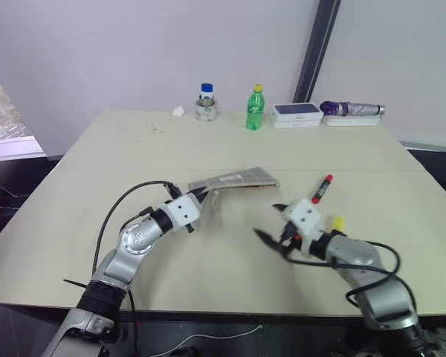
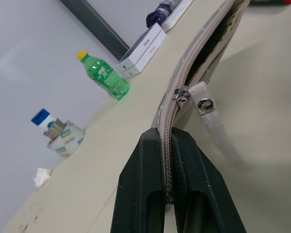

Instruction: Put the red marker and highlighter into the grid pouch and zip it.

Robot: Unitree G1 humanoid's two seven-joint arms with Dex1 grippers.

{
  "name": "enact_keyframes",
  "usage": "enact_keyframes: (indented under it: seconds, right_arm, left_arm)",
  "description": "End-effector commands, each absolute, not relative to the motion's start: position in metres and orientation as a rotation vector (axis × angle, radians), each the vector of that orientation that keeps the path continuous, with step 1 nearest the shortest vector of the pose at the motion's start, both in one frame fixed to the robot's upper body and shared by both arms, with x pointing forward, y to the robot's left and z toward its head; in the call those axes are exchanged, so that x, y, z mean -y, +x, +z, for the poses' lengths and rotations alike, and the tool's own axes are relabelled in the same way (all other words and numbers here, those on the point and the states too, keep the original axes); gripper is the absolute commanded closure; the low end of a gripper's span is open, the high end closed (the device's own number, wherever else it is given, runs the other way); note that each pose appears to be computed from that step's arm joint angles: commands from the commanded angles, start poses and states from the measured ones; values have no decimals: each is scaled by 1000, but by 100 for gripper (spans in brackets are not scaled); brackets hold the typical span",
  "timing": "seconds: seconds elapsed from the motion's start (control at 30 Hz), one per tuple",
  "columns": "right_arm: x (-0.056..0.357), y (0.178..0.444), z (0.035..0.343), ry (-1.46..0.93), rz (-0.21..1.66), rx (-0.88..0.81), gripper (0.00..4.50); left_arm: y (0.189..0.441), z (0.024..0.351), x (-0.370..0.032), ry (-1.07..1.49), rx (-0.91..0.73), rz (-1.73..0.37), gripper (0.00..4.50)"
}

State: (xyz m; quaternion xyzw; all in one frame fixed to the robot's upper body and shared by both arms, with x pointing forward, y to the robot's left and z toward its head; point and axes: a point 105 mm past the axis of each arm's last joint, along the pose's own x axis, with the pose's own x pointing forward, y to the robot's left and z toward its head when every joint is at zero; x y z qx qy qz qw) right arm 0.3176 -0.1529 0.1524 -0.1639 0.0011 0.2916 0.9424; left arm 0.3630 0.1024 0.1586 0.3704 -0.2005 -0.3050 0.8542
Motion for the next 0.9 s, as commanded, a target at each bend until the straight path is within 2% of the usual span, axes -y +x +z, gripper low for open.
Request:
enact_keyframes:
  seconds: [0.03, 0.1, 0.17, 0.43, 0.73, 0.9]
  right_arm:
    - [196, 315, 169, -261, 347, 81, 8]
    - [221, 297, 162, -262, 203, 95, 8]
    - [229, 281, 155, -285, 136, 85, 8]
    - [223, 241, 131, -208, 31, -4, 8]
    - [216, 243, 125, -162, -21, -28, 8]
    - [217, 250, 117, -121, -55, -98, 8]
  left_arm:
    - [360, 167, -106, 777, 467, -618, 450]
    - [358, 165, -106, 777, 462, -626, 450]
    - [358, 163, -107, 779, 458, -630, 450]
    - [358, 158, -107, 791, 451, -655, 450]
    - [359, 159, -103, 784, 461, -672, 450]
    - [360, 160, -104, 792, 463, -669, 450]
